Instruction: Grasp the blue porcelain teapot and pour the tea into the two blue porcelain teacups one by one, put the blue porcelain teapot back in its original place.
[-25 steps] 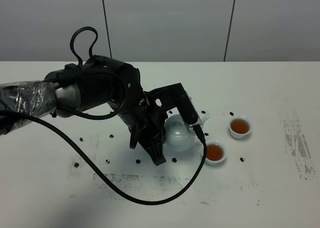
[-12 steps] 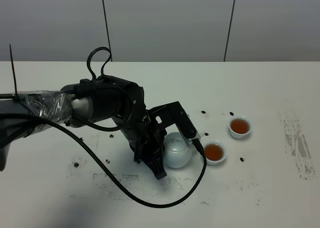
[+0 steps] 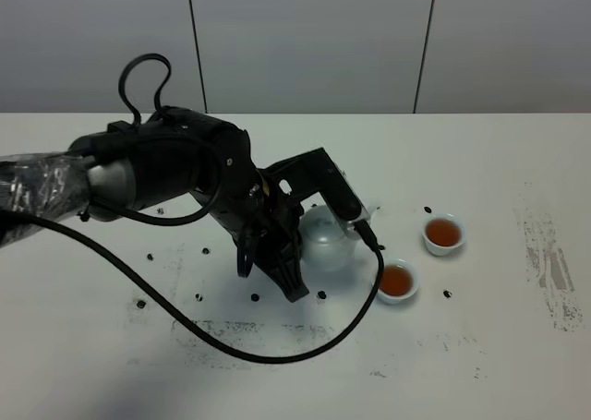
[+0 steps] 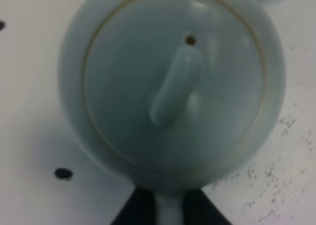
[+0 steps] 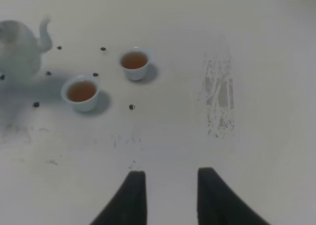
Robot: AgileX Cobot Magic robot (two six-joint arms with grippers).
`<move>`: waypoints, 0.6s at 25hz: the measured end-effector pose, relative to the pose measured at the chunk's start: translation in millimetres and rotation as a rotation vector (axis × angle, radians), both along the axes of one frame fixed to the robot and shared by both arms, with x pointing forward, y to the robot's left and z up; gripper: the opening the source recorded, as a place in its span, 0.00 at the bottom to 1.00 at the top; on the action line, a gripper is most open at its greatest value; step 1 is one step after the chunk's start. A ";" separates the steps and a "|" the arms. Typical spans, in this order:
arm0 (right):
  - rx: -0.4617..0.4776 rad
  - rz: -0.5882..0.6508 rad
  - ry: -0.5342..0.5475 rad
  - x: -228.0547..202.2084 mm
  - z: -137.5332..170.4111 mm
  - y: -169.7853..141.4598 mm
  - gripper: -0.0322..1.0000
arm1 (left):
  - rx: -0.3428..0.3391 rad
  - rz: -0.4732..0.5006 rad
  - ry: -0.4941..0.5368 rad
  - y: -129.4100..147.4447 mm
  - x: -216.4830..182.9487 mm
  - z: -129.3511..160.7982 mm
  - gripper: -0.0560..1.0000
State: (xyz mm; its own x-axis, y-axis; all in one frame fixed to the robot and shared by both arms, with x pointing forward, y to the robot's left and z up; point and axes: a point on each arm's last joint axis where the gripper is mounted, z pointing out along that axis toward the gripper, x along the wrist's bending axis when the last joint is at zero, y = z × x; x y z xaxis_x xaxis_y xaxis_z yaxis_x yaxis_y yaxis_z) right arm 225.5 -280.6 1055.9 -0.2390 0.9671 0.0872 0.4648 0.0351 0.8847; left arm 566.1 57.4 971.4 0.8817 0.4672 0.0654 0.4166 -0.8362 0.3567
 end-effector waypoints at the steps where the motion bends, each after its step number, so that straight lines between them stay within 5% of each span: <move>1: 0.000 0.000 0.000 0.0 0.0 0.0 0.26 | 0.000 0.035 -0.014 2.5 -0.4 7.2 0.13; 8: 0.000 0.000 0.000 0.0 0.0 0.0 0.26 | 0.008 0.329 0.005 22.5 -7.2 24.4 0.13; 15: 0.000 0.000 0.000 0.0 0.0 0.0 0.26 | 0.035 0.395 0.099 41.0 -30.6 -1.4 0.13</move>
